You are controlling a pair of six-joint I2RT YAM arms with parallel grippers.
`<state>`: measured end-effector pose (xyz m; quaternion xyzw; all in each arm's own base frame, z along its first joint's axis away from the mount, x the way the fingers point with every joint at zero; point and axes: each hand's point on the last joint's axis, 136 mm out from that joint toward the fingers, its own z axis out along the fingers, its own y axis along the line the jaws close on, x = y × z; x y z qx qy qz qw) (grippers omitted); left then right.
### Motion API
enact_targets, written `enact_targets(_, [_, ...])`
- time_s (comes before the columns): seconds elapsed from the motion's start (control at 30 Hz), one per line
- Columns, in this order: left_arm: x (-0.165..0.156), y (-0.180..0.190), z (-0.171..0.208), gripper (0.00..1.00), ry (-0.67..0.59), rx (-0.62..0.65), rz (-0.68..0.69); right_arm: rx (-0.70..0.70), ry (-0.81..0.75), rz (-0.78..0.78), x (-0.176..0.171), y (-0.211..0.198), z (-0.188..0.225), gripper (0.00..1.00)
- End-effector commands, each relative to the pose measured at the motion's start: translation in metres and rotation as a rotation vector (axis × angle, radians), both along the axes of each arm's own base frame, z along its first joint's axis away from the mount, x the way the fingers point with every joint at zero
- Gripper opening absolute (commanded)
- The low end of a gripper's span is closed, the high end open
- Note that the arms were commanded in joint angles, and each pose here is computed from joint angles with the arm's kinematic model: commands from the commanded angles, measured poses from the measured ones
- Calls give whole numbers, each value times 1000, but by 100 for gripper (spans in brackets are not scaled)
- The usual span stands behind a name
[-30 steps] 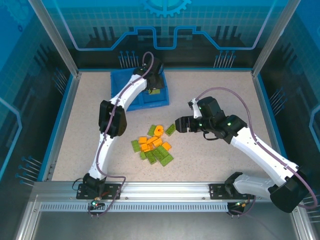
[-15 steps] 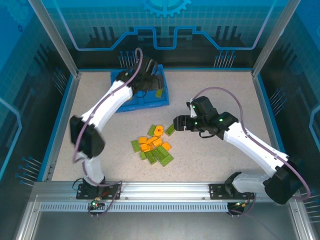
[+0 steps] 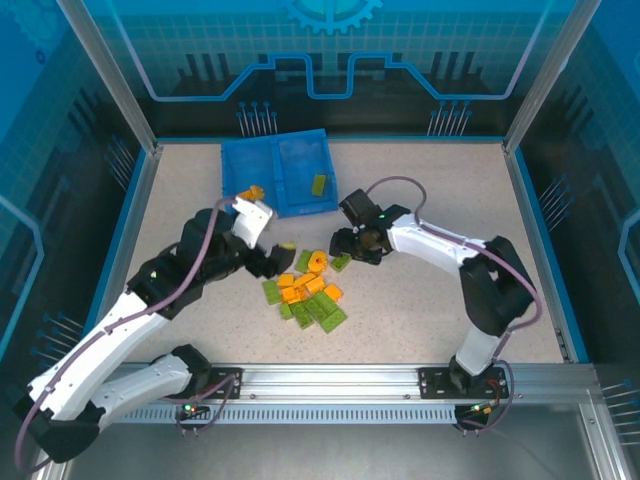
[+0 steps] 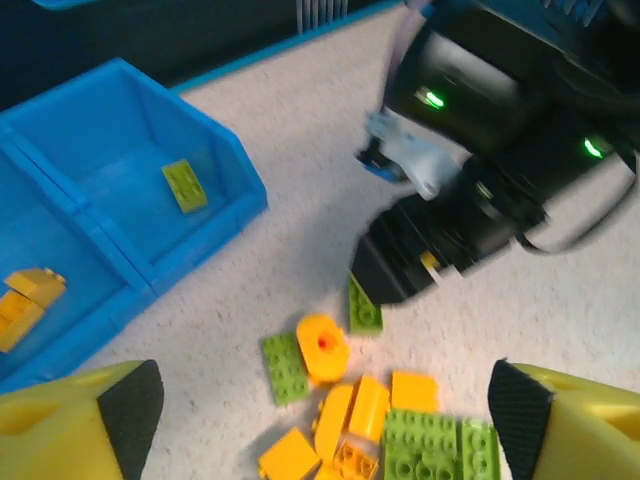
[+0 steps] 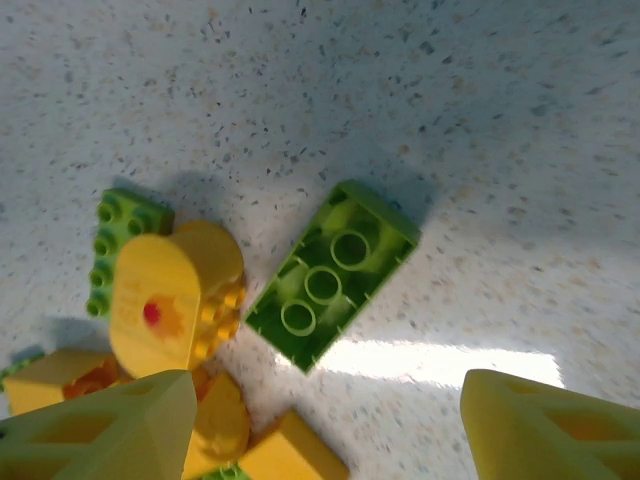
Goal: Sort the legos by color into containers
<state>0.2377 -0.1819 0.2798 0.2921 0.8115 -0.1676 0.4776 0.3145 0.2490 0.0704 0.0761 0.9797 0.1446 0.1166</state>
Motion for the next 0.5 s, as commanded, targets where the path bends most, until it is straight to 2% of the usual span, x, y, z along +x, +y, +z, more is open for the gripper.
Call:
enact_targets(0.0, [-28,-13,-21,99,-108,147,-276,7,30,-51,9,13,-13,71])
enact_targets(0.1, [-38,-10,-39,99,-98,202,-333,-43,55,-65,12,9,-32,68])
enact_targets(0.2, [-44,-9,-52,99,-79,228,-366,-90,85,-73,10,3,-51,59])
enact_targets(0.47, [-52,-9,-49,99,-121,207,-390,-140,81,-99,2,-18,-61,40])
